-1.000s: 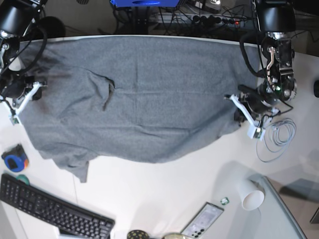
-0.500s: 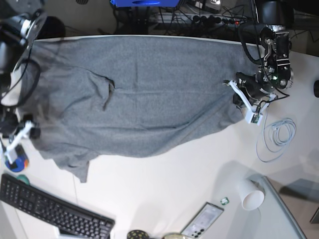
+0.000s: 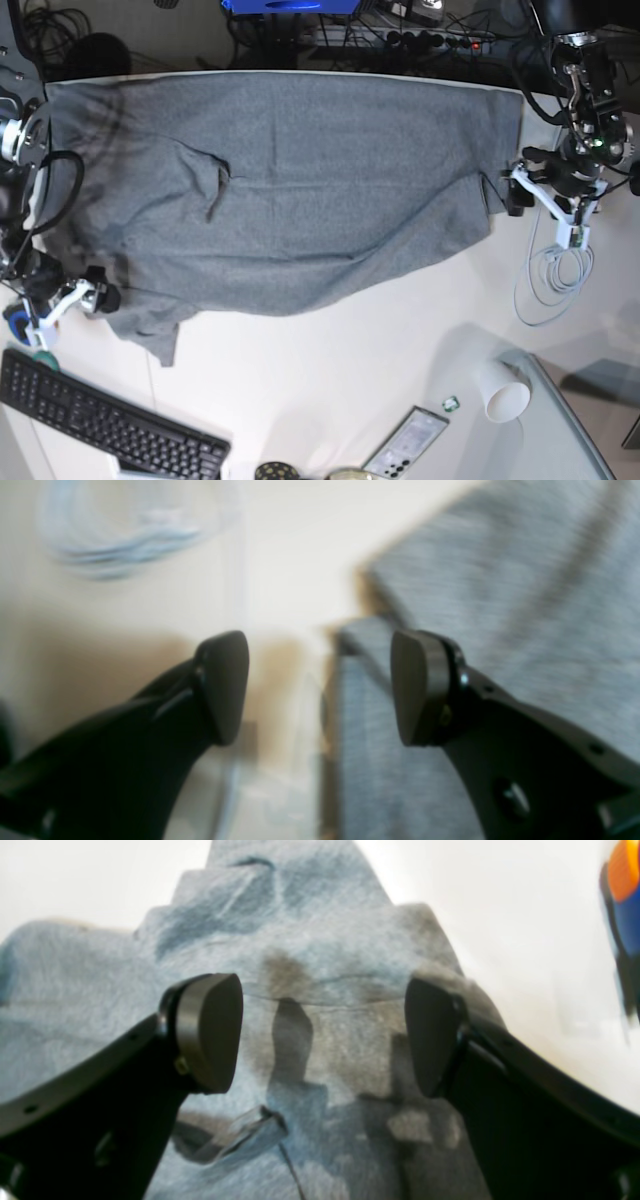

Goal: Layout the t-shirt on the table in an organized manner, then fold the t-shirt properly
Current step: 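Grasp the hem corners with both grippers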

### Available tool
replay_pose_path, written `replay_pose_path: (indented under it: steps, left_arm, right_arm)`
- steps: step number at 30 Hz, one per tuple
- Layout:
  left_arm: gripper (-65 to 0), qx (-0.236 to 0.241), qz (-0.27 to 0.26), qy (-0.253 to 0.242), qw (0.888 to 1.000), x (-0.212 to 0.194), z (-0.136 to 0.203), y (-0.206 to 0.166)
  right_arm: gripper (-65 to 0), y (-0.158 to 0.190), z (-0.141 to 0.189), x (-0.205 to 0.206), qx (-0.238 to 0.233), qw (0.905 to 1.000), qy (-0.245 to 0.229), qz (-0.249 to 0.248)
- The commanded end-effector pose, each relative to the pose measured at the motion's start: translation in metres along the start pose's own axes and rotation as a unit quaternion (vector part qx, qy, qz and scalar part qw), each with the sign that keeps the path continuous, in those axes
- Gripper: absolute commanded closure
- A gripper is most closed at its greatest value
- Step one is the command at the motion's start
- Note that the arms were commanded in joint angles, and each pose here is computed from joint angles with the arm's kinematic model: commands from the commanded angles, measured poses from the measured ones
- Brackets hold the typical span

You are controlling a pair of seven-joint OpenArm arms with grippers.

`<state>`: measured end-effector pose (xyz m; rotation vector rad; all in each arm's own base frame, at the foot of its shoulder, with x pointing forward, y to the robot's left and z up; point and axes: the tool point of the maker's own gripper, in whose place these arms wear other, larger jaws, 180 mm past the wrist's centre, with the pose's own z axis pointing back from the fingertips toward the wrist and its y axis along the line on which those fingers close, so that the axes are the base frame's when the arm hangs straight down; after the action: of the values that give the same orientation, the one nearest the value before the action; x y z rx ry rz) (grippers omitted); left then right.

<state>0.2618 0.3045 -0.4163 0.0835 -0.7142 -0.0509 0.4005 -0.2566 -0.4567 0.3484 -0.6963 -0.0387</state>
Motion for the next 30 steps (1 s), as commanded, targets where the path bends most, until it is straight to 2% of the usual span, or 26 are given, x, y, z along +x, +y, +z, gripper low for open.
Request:
replay_pose_path:
  steps: [1, 7, 15, 22, 26, 30]
  left_arm:
    - [-42.8, 0.008, -0.001, -0.023, 1.000, 0.014, 0.005, 0.009]
    - [-42.8, 0.035, 0.049, -0.010, 0.998, 0.000, 0.001, 0.042]
    - [-42.8, 0.009, 0.087, -0.038, 0.995, 0.030, -0.021, 0.021]
    - [-42.8, -0.020, 0.142, -0.008, 0.990, 0.024, -0.056, 0.010]
    - [-42.8, -0.068, 0.119, -0.020, 0.990, 0.034, -0.059, -0.013]
    - [-42.8, -0.076, 0.118, -0.024, 0.990, 0.038, -0.059, -0.018]
  right_arm:
    - [-48.2, -0.008, 0.008, 0.028, -0.004, 0.9993, -0.037, 0.003]
    - [-47.6, -0.013, 0.007, 0.013, -0.005, 0.9988, -0.046, -0.016]
    - [-47.6, -0.011, 0.006, 0.009, -0.004, 0.9993, -0.035, -0.016]
    - [-47.6, -0.012, 0.006, 0.005, -0.005, 0.9995, -0.025, -0.016]
    - [-47.6, -0.011, 0.005, 0.004, -0.004, 0.9996, -0.023, -0.014]
    - [-47.6, -0.010, 0.005, 0.003, -0.003, 0.9996, -0.023, -0.014]
